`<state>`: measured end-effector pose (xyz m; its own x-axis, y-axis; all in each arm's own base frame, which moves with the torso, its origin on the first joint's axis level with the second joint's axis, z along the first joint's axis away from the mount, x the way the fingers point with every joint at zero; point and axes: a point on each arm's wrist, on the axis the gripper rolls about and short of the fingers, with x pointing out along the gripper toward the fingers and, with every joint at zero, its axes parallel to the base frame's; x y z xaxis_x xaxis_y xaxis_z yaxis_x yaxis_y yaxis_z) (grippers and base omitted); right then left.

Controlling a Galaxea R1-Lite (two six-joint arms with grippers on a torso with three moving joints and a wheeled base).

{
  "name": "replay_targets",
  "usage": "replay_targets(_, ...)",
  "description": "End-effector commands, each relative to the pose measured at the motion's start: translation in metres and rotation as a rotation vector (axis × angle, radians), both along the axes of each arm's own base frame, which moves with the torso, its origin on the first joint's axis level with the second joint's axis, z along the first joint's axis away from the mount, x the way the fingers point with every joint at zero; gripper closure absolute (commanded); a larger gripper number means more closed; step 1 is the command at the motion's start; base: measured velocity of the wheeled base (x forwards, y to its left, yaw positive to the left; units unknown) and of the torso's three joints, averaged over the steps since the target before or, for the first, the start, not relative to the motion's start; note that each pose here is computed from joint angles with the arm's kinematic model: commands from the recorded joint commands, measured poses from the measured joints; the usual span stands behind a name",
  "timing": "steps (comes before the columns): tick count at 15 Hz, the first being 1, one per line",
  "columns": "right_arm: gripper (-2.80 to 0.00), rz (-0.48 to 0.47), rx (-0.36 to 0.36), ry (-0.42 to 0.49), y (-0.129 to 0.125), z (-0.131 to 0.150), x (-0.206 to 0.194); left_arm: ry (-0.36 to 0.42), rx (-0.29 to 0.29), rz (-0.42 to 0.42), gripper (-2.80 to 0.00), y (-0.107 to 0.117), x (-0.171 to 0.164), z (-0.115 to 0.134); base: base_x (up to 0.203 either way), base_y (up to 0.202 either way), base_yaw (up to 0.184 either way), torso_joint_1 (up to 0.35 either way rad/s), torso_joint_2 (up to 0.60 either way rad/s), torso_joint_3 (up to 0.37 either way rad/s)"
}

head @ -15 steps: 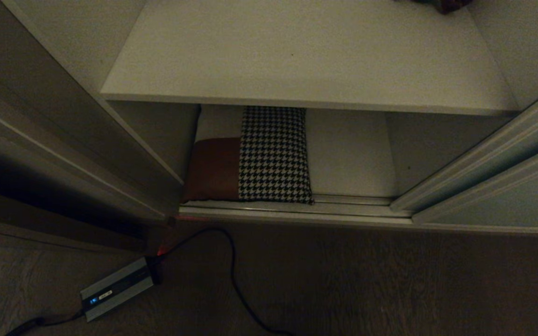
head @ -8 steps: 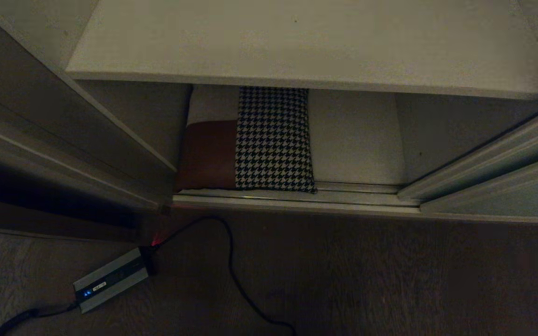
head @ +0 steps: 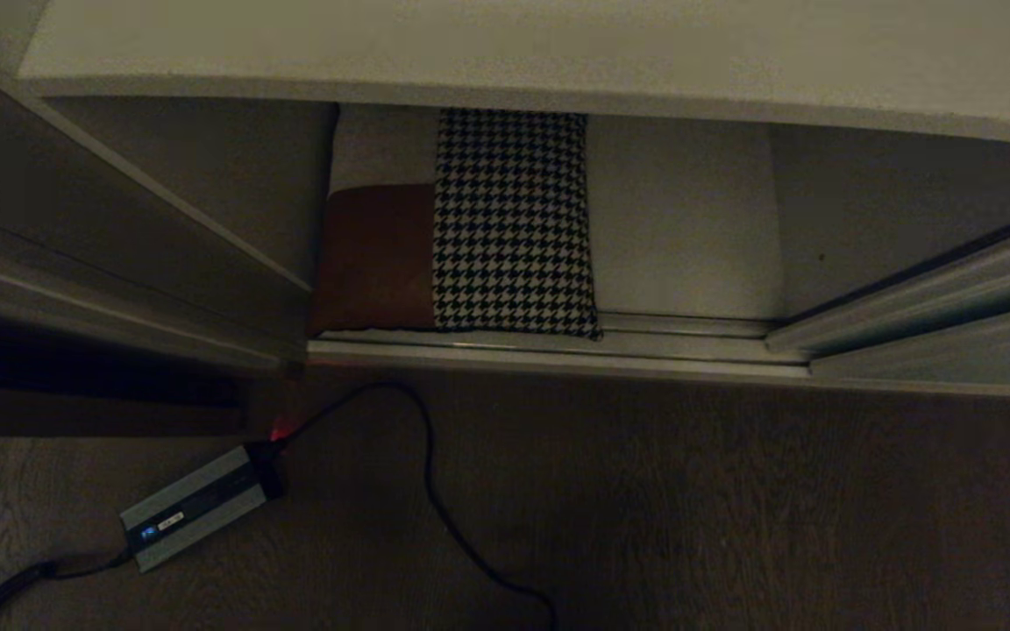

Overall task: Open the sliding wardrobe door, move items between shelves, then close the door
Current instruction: Place the pillow on the higher shelf

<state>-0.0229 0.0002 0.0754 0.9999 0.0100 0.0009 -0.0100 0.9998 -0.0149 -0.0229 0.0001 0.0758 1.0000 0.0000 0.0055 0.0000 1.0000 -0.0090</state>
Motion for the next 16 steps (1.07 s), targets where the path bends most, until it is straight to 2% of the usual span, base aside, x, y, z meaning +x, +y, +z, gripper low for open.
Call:
replay_targets(1, 0.0, 0.001, 0.0, 0.002, 0.0, -0.0008, 0.0002, 0.001, 0.0, 0.0, 0.0, 0.0, 0.0001, 0.0001, 0.0, 0.0, 0.0, -0.001, 0.0, -0.202)
replay_targets(16, 0.0, 0.001, 0.0, 0.002, 0.0, -0.0008, 0.0002, 0.001, 0.0, 0.001, 0.0, 0.0, 0.0001, 0.0001, 0.0, 0.0, 0.0, 0.003, 0.0, -0.184)
